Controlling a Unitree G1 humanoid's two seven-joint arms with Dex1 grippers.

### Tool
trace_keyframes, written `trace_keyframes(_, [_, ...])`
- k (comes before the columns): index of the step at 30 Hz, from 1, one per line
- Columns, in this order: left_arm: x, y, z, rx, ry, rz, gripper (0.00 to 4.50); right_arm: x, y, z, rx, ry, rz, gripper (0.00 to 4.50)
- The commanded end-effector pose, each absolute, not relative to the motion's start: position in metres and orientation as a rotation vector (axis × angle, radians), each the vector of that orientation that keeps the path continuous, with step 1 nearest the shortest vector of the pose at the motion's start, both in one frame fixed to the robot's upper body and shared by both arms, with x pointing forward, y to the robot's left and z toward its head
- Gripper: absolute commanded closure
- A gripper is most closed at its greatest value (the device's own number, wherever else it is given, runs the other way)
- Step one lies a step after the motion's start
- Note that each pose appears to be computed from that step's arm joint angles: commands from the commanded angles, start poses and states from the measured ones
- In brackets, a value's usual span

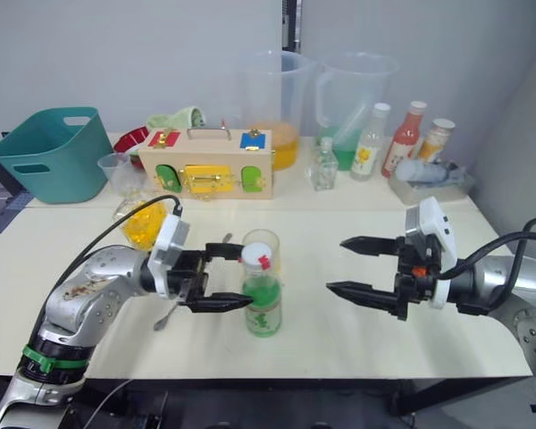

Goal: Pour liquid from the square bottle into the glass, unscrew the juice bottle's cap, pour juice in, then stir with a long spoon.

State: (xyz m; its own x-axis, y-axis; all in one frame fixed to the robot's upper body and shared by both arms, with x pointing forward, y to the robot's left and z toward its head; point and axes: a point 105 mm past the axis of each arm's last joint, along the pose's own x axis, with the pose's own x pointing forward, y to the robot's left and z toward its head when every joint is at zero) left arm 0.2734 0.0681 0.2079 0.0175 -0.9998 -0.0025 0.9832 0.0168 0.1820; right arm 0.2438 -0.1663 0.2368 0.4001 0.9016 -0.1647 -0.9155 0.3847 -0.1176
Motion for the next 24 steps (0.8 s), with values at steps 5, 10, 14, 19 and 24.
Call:
trace_keyframes(5, [0.279, 0.057, 0.217, 0.145, -0.174, -1.546, 0.0, 0.235, -0.169, 0.248, -0.234, 0.034, 1.139, 0.01])
trace_keyframes(10, [0.279, 0.054, 0.213, 0.177, -0.151, -1.562, 1.79, 0.234, -0.168, 0.248, -0.237, 0.036, 1.137, 0.0])
trace_keyframes(14, [0.278, 0.056, 0.206, 0.224, -0.122, -1.575, 3.0, 0.232, -0.162, 0.25, -0.244, 0.027, 1.162, 0.0])
trace_keyframes(19, [0.278, 0.057, 0.203, 0.248, -0.107, -1.575, 3.03, 0.232, -0.143, 0.254, -0.239, 0.008, 1.22, 0.0])
trace_keyframes(24, [0.279, 0.056, 0.201, 0.273, -0.093, -1.571, 3.03, 0.239, -0.109, 0.258, -0.224, -0.024, 1.255, 0.0])
